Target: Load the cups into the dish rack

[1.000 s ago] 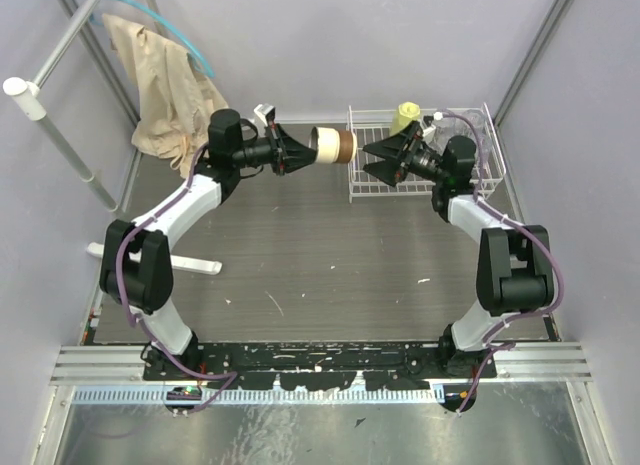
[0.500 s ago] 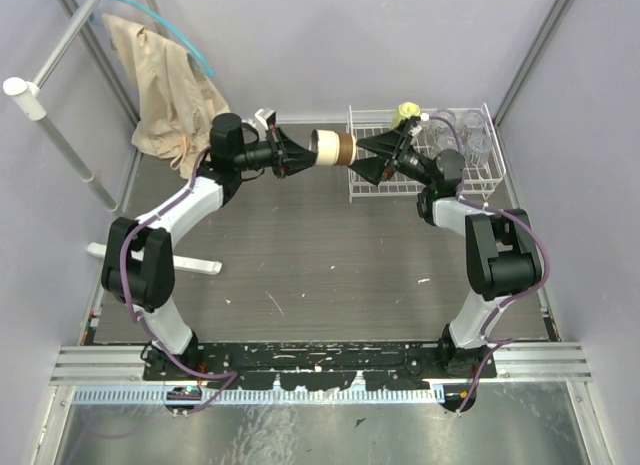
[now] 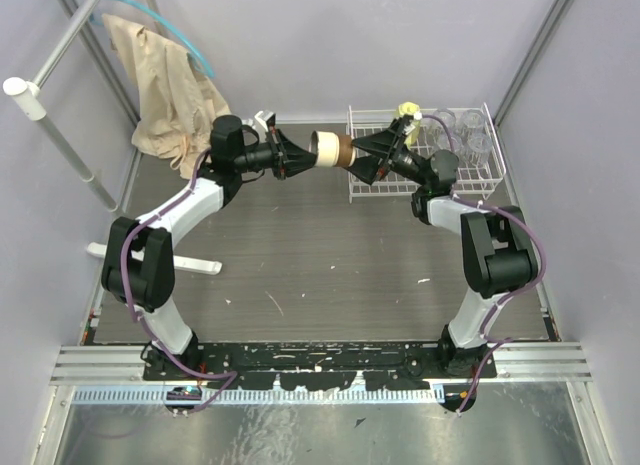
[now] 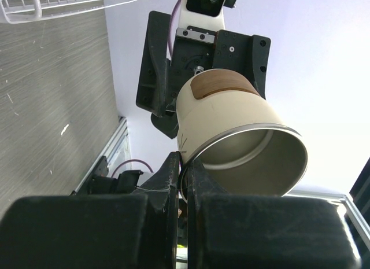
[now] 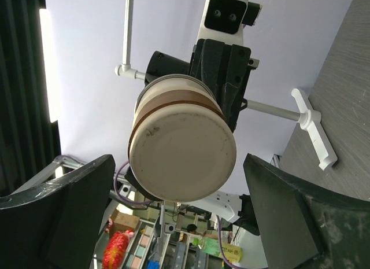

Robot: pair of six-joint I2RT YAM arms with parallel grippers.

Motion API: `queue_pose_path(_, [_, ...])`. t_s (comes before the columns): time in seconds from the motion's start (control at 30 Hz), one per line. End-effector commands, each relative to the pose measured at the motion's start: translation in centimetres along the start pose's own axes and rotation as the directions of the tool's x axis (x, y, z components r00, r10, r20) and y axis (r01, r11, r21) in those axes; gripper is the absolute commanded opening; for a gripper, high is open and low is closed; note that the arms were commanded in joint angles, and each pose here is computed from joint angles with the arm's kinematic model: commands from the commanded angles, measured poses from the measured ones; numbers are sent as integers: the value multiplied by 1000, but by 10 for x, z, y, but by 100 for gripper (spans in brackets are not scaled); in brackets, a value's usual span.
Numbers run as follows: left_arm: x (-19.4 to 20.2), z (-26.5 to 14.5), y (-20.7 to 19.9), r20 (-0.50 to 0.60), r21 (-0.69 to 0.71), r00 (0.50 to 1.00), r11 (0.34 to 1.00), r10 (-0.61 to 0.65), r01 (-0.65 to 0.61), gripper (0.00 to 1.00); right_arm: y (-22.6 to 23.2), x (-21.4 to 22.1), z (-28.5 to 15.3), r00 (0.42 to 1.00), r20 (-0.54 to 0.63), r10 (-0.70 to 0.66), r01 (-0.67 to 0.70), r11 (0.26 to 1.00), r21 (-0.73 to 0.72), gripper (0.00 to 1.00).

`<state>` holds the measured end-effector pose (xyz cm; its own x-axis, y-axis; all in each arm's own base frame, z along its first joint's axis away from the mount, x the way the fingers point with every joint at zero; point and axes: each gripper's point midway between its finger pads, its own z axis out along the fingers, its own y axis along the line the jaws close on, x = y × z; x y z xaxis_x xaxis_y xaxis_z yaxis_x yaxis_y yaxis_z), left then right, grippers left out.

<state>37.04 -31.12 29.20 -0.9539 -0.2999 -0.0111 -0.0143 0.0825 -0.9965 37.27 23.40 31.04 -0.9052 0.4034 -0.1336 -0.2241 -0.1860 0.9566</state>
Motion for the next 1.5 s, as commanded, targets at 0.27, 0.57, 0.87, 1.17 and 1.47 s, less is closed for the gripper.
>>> queue_pose_path(0.27, [2, 1, 4, -13, 10, 1000, 1000, 1, -1, 0, 20, 0, 14, 997, -10, -81, 80, 994, -77, 99])
queue_pose_path(0.57, [0, 2, 9, -7, 6, 1000, 1000, -8, 8, 0, 21, 3, 22, 996, -26, -83, 81, 993, -82, 96])
queue_pose_path(0.87, [-2, 4, 12, -3, 6, 1000, 1000, -11, 11, 0, 18, 5, 22, 996, -34, -80, 77, 994, -77, 64])
queue_pose_path(1.17, [-3, 3, 16, 9, -14, 1000, 1000, -8, 8, 25, 13, 3, 23, 995, -27, -93, 92, 995, -37, 26])
queue_pose_path(1.47, [-11, -12, 50, 61, -195, 998, 981, 18, -6, 62, 10, -20, 23, 983, -13, -183, 184, 980, 82, 23])
